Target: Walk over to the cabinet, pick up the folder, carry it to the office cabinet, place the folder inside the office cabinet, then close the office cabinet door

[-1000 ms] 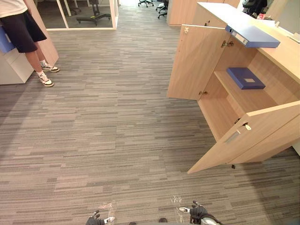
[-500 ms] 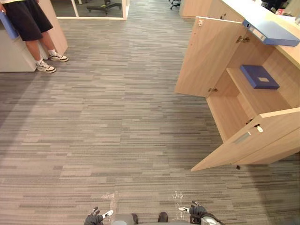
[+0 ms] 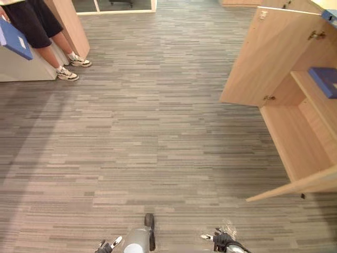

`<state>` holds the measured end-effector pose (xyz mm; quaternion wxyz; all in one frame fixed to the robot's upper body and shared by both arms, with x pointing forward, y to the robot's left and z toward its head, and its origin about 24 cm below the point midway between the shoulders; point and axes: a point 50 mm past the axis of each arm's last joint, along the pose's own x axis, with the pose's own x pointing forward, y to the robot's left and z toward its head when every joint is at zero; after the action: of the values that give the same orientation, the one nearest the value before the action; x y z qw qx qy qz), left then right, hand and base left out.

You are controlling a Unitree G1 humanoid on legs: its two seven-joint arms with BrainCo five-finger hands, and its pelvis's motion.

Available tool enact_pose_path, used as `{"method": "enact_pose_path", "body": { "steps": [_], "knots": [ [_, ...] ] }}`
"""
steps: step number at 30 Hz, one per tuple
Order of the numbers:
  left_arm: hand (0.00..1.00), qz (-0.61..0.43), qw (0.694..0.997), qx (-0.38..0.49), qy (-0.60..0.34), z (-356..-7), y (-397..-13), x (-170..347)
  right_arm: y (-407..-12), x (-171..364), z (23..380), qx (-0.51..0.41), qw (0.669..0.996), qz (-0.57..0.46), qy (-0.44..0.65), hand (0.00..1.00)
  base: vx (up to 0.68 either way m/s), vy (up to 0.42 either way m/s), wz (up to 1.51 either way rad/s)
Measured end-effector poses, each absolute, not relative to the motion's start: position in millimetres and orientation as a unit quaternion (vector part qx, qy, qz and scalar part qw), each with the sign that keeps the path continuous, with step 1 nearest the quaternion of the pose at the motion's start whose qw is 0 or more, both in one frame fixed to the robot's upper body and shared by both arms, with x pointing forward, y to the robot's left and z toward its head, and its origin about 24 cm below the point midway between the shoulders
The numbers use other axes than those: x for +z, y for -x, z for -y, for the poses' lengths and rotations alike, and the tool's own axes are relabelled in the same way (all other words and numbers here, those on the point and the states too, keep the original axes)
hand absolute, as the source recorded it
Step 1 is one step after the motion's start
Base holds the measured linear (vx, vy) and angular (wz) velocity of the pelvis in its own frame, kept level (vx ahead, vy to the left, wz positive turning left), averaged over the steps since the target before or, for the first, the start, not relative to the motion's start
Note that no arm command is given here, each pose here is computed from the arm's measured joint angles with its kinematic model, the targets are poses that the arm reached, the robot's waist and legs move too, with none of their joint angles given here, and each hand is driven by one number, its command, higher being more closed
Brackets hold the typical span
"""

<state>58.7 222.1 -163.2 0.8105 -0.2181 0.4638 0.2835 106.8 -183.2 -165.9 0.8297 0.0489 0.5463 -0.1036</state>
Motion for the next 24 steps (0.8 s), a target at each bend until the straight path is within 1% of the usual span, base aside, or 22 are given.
{"method": "enact_pose_path", "body": {
  "steps": [2,4,6,7,10,13,15,18,22,24],
  "knots": [
    [0.00,-0.473,0.809,0.278,0.213,-219,-54,-165,-110,-165,184,-0.102,0.833,-0.542,-0.050,0.00,0.41,0.364,-1.08],
    [0.00,-0.483,0.816,0.254,0.188,-218,-54,-164,-117,-161,194,-0.120,0.843,-0.523,-0.049,0.00,0.42,0.339,-0.44],
    [0.00,-0.477,0.828,0.234,0.179,-215,-65,-163,-127,-156,198,-0.124,0.852,-0.507,-0.041,0.00,0.45,0.171,0.15],
    [0.00,-0.476,0.835,0.217,0.169,-212,-71,-163,-131,-155,196,-0.121,0.854,-0.504,-0.039,0.00,0.37,0.073,-0.22],
    [0.00,-0.485,0.842,0.183,0.148,-204,-78,-163,-151,-149,188,-0.102,0.869,-0.483,-0.028,0.00,0.26,-0.064,-0.43],
    [0.00,-0.486,0.850,0.161,0.120,-206,-87,-162,-157,-146,187,-0.103,0.874,-0.473,-0.028,0.00,0.20,-0.204,-0.13],
    [0.00,-0.482,0.855,0.158,0.107,-211,-91,-160,-152,-148,188,-0.106,0.871,-0.479,-0.028,0.00,0.20,-0.218,0.05],
    [0.00,-0.482,0.854,0.159,0.116,-203,-93,-161,-147,-149,198,-0.127,0.865,-0.485,-0.038,0.00,0.23,-0.231,-0.08],
    [0.00,-0.468,0.848,0.193,0.158,-198,-99,-161,-124,-157,205,-0.178,0.841,-0.505,-0.079,0.00,0.26,-0.313,0.39],
    [0.00,-0.452,0.849,0.213,0.172,-201,-101,-159,-114,-160,205,-0.182,0.835,-0.514,-0.080,0.00,0.28,-0.289,0.19]
  ]
}}
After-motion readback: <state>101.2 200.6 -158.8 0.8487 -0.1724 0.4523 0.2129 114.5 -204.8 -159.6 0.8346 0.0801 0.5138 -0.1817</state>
